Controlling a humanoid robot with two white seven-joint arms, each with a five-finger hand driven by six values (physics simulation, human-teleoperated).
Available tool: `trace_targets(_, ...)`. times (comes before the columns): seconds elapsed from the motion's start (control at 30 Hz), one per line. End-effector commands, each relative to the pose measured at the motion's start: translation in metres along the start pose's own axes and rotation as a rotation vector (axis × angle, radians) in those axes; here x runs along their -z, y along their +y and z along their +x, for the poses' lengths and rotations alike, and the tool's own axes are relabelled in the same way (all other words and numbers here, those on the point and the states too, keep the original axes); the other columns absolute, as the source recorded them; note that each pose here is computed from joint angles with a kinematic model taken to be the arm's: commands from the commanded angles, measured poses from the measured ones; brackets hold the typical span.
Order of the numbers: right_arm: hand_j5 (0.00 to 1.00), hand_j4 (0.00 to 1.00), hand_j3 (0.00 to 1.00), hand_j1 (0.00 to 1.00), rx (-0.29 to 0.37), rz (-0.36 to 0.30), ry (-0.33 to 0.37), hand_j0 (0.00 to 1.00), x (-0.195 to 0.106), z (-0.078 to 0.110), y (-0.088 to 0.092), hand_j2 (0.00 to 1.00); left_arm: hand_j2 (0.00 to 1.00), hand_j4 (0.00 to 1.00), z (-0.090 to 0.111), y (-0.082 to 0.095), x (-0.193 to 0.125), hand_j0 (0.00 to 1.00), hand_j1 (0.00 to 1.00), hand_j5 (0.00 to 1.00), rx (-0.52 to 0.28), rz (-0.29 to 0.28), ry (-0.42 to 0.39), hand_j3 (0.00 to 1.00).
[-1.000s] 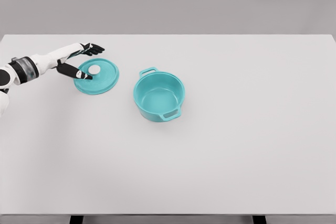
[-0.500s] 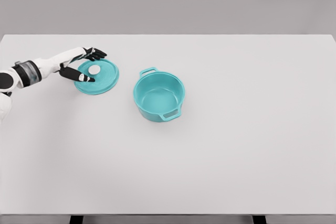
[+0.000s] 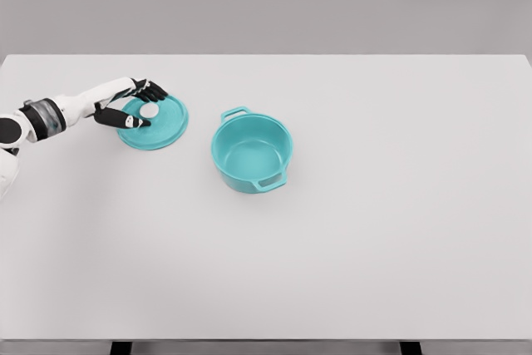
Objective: Cover the pot with left arm
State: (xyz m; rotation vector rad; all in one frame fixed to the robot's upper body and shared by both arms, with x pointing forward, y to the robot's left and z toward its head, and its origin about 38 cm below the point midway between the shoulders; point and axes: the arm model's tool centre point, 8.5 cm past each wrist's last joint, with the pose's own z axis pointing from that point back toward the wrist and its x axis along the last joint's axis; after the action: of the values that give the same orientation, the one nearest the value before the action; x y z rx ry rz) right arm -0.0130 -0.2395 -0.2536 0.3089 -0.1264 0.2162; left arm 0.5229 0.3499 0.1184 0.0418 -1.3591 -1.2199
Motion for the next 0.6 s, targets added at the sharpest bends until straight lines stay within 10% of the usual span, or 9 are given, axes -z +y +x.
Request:
trace_targets(0.0,1.0,1.0,1.0,1.0,-0.001,0.0,0.0,1.0,0.0,0.0,0.0,1.0,0.65,0.65,0.0,0.0,0.0,0.65,0.65,0.65,0.001,-0.002,0.001,0.65)
trace_targets(0.57,1.0,1.0,1.0,1.0,-0.001,0.0,0.0,1.0,0.0,0.0,0.0,1.0,0.53,0.53,0.038,0.003,0.01,0.53,0.53,0.53,0.091,-0.015,-0.125,0.53)
